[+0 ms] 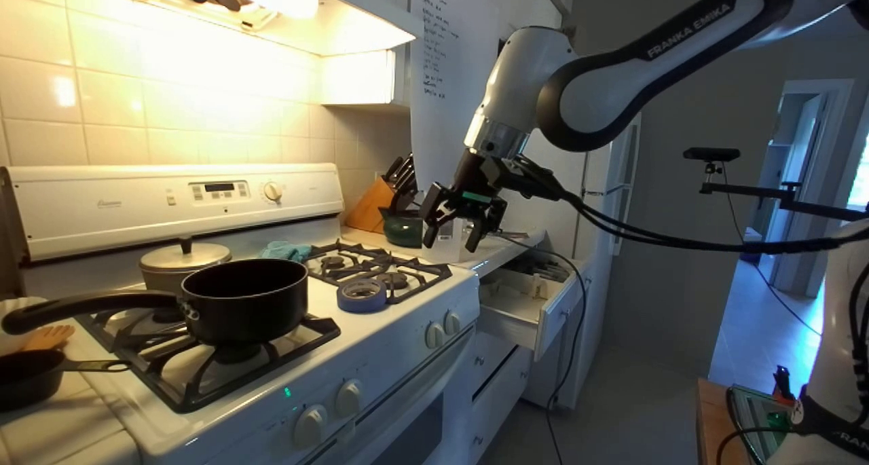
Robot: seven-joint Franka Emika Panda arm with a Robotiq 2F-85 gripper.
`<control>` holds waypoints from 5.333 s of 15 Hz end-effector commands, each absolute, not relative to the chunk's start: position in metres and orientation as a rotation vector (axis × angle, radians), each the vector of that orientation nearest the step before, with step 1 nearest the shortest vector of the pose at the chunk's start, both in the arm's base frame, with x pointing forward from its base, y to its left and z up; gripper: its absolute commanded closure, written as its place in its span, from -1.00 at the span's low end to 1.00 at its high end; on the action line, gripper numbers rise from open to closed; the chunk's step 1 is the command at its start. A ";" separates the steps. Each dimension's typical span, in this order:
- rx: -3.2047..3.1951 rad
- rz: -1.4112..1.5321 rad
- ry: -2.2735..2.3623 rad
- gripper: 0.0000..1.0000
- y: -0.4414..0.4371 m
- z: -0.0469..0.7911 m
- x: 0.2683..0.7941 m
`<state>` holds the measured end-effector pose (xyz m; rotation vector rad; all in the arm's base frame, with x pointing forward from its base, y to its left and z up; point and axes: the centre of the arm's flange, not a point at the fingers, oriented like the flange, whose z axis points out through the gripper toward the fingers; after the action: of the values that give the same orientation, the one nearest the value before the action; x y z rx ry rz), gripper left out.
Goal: Put the blue tape into the drawer
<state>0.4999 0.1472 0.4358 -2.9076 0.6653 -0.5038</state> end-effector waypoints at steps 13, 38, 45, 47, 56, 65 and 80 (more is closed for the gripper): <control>-2.718 -0.676 1.156 -1.00 0.119 0.430 0.563; -2.314 -0.440 2.154 -1.00 0.135 0.345 0.687; -2.375 -0.400 2.004 -1.00 0.138 0.328 0.701; -2.389 -0.392 1.989 -1.00 0.137 0.322 0.704; -2.450 -0.351 1.944 -0.97 0.134 0.291 0.717; -2.488 -0.381 1.870 0.44 0.147 0.289 0.720; -2.482 -0.493 1.828 0.90 0.128 0.417 0.644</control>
<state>0.6956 0.1488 0.3690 -2.4328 1.8227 -0.5046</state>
